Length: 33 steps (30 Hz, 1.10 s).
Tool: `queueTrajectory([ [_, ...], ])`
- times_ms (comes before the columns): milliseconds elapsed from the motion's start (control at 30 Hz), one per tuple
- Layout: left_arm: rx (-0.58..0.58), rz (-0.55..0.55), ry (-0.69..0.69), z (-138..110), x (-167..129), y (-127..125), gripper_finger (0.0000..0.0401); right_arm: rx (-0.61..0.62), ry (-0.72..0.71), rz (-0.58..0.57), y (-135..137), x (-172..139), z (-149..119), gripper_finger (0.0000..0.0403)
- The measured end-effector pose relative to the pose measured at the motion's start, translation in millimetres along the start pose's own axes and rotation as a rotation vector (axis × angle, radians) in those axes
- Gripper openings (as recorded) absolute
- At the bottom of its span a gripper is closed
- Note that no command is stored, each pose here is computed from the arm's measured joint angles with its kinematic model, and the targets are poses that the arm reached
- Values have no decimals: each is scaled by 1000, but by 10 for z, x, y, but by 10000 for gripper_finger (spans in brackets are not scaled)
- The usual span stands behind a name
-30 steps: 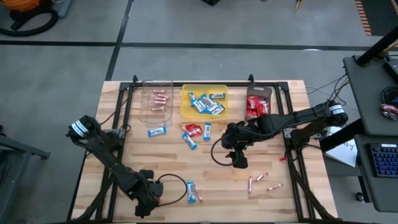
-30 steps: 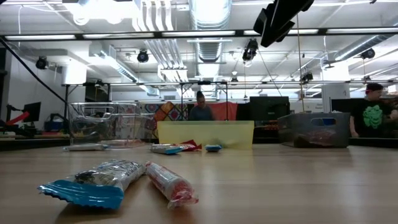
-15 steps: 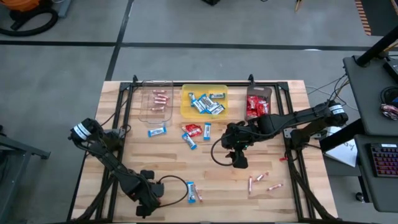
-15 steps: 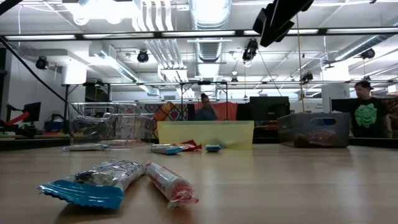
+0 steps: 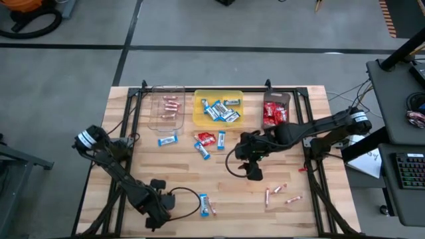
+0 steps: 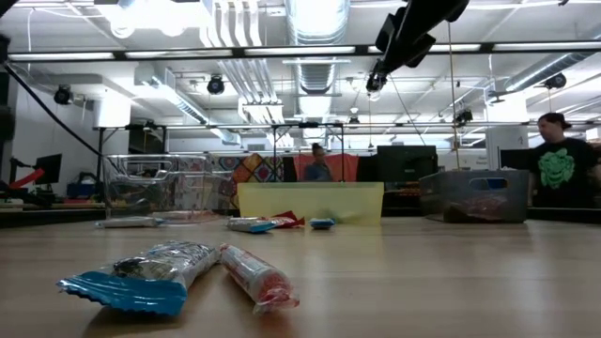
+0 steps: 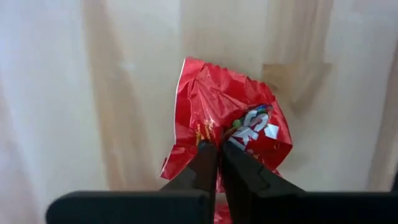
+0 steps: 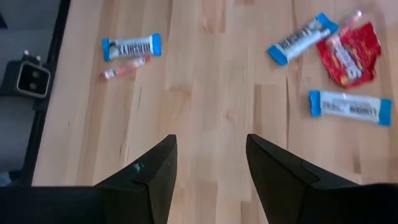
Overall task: Sort candy
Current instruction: Put the red candy into the black bin
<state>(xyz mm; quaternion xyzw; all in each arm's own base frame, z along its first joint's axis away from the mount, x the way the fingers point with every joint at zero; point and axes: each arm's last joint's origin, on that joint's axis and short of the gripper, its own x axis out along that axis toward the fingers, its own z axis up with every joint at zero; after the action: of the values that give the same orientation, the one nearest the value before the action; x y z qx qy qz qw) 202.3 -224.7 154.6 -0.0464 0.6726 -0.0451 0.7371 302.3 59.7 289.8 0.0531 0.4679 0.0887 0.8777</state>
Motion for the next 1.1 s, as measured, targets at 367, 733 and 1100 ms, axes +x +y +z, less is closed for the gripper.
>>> queueTrajectory([
  [367,29,455,-226,184,-504,143,1,57,-280,34,-57,364,-74,183],
  [733,-16,867,-592,679,-939,454,0,128,-676,-67,-115,421,-23,183],
  [1100,52,722,-356,719,-711,650,0,123,-570,-134,-153,503,-133,183],
])
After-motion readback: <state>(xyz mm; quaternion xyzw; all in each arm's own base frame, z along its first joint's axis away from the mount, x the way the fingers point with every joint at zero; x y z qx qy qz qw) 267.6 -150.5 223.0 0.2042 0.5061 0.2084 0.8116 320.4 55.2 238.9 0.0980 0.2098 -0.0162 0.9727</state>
